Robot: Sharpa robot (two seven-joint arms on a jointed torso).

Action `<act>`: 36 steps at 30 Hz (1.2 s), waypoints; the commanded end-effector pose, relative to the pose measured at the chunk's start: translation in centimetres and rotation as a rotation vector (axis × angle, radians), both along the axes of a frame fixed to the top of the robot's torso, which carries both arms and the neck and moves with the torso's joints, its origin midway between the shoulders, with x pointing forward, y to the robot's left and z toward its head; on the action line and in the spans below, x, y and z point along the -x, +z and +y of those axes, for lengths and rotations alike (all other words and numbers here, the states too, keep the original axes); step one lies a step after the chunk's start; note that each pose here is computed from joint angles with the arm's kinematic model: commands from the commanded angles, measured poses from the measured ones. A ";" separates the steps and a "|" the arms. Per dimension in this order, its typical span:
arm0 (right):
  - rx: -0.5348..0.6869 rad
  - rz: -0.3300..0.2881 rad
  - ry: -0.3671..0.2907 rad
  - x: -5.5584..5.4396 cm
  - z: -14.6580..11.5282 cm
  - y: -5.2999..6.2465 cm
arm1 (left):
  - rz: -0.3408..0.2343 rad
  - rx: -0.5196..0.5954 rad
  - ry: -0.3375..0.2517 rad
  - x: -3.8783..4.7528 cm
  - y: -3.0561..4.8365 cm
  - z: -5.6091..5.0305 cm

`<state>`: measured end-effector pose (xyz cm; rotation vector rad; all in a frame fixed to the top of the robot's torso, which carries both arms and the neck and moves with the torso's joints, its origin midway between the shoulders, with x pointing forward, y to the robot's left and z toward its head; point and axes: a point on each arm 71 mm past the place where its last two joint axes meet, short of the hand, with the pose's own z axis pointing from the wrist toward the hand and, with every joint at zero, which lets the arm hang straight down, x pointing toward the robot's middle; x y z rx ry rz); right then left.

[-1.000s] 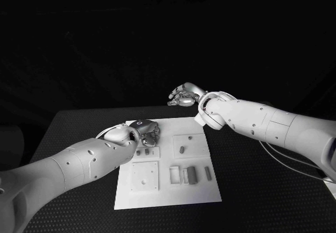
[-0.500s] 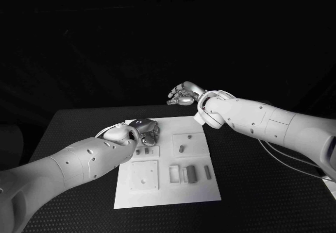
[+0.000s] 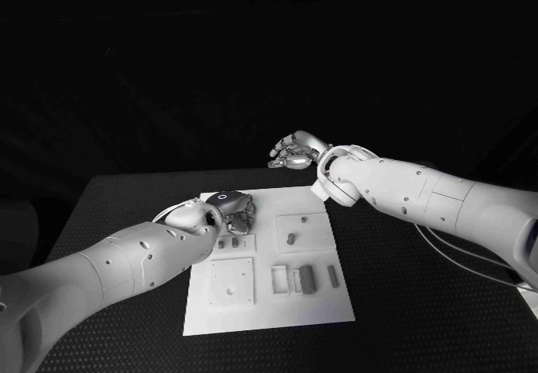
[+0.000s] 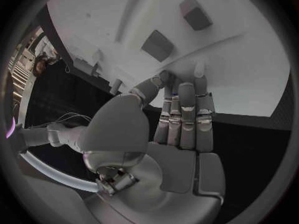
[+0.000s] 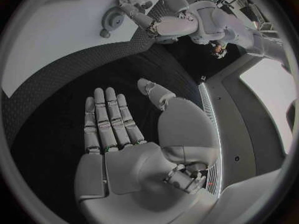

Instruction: Assemble the parts on the task board

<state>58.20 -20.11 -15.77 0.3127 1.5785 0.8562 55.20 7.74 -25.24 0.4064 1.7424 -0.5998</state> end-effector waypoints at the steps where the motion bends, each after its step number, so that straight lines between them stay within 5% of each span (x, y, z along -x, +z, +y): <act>1: -0.003 -0.008 0.010 0.0 0.1 0.1 | 0.015 -0.015 -0.008 0.32 -0.73 0.2; 15: -0.002 -0.009 0.006 0.0 -0.1 0.1 | 0.006 0.055 0.002 0.36 -0.14 0.9; 27: -0.001 -0.009 0.002 0.1 -0.4 0.1 | 0.008 0.158 0.033 -0.31 2.25 1.2; 36: -0.001 -0.008 -0.001 0.1 -0.6 0.1 | 0.030 0.165 0.042 -0.25 3.06 2.2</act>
